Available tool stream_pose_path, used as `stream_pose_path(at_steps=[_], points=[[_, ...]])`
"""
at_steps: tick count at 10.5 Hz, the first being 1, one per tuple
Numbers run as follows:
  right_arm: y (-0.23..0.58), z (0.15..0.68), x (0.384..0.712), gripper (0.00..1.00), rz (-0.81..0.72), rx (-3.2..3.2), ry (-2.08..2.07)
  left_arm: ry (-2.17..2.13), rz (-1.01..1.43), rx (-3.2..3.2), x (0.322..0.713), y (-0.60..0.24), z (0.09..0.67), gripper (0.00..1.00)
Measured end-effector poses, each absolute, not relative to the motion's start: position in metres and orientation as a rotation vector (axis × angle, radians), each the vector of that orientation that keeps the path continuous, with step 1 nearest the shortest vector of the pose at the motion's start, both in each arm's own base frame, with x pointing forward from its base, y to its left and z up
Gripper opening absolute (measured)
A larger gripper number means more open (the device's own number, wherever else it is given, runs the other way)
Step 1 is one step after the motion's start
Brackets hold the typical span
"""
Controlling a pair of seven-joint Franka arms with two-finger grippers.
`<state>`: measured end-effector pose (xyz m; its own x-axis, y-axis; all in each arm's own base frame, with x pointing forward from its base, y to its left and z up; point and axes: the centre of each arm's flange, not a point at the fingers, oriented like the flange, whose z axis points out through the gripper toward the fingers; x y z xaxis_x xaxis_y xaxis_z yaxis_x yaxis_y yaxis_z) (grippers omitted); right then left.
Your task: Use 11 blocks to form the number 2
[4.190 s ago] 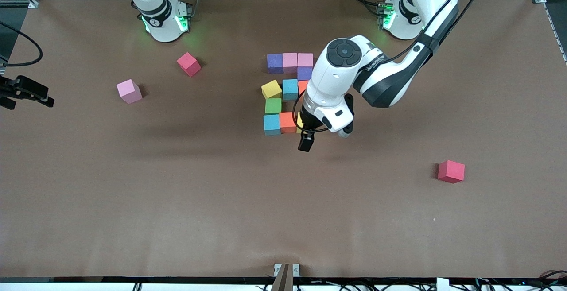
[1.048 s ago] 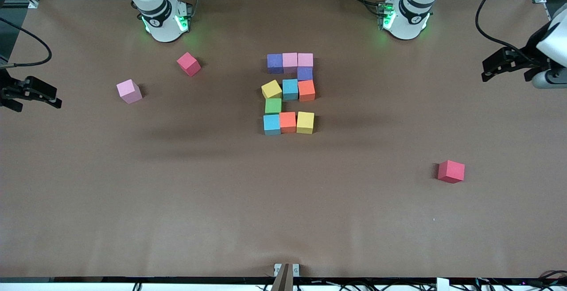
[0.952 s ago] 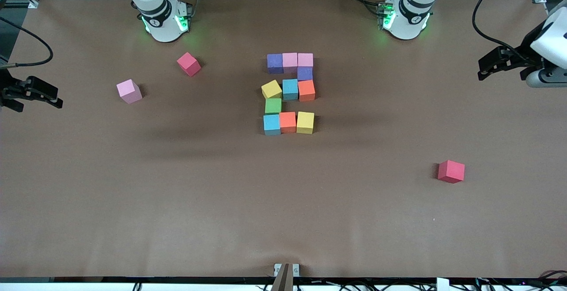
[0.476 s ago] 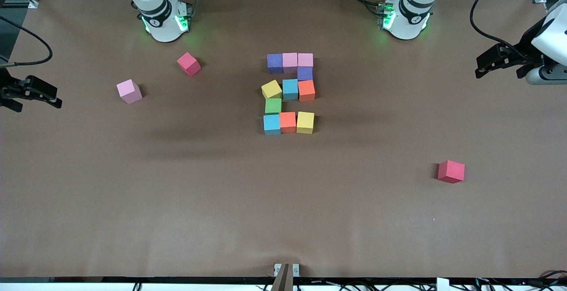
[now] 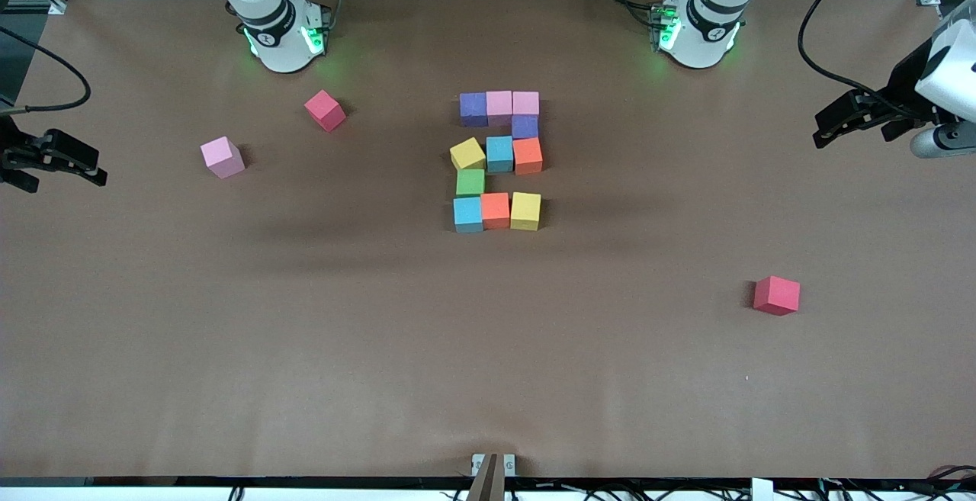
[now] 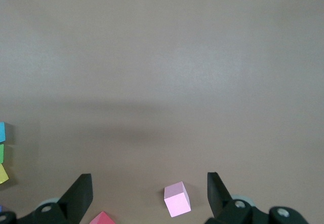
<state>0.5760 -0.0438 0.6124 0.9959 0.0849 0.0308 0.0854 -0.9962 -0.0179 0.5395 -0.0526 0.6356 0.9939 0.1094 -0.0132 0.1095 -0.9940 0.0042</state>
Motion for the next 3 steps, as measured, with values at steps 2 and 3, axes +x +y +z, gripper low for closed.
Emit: stream_pose_path(at_steps=[2,3], points=[[-0.0438,0.6123,0.5759,1.0,-0.047,-3.119,-0.133,0.177,-0.025,3.132,0.5411,-0.0509,0.6334,1.0],[-0.0438,0.6123,0.5759,1.0,-0.046,-3.119,-0.133,0.178,-0.025,3.132,0.5413,-0.0505,0.6332,1.0]])
